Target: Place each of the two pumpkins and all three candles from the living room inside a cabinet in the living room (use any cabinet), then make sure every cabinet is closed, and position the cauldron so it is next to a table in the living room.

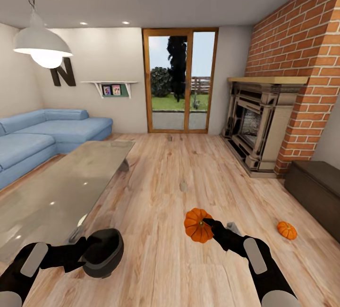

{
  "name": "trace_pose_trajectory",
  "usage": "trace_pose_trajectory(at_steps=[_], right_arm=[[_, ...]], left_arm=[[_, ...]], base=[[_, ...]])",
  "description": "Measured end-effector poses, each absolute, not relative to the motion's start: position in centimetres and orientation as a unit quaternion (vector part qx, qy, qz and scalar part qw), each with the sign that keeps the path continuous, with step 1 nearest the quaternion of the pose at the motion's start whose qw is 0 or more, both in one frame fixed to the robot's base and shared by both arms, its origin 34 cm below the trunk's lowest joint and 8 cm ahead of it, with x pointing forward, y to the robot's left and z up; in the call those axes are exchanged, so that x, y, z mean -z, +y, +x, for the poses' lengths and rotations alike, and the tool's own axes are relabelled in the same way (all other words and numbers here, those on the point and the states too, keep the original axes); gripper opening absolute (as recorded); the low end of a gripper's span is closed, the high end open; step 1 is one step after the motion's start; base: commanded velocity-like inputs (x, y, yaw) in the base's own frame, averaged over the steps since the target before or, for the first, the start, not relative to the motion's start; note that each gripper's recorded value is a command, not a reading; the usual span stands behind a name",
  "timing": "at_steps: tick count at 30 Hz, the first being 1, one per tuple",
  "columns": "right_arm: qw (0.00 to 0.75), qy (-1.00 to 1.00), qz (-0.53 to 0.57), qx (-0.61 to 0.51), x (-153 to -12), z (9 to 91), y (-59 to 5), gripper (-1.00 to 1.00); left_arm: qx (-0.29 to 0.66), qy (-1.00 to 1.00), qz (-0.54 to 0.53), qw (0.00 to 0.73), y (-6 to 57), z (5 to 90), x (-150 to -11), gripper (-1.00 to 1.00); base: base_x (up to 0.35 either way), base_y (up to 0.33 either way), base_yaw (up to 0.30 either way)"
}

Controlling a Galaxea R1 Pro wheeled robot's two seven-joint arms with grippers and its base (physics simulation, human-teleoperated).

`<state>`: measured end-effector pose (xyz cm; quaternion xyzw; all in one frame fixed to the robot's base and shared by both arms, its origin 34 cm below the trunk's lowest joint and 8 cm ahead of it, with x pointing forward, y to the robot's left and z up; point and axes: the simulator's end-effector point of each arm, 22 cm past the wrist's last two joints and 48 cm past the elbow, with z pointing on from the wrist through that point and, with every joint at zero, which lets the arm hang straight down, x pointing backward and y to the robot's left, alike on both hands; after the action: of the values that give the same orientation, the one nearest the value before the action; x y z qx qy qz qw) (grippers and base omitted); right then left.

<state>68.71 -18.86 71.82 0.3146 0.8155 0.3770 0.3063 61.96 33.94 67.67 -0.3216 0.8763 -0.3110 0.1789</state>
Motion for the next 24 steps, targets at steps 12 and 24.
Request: trace_pose_trajectory(at_steps=[12,24], right_arm=[[0.308,0.815,0.313,-0.378,-72.03,68.73,-18.75,-1.0],[0.308,0.815,0.313,-0.378,-72.04,68.74,-18.67,-1.0]], left_arm=[[0.312,0.876,-0.321,0.18,33.89,62.0,-67.84,1.0],[0.312,0.876,-0.321,0.18,33.88,62.0,-67.84,1.0]], base=[[0.32,-0.16,-0.093],[0.32,-0.161,-0.001]])
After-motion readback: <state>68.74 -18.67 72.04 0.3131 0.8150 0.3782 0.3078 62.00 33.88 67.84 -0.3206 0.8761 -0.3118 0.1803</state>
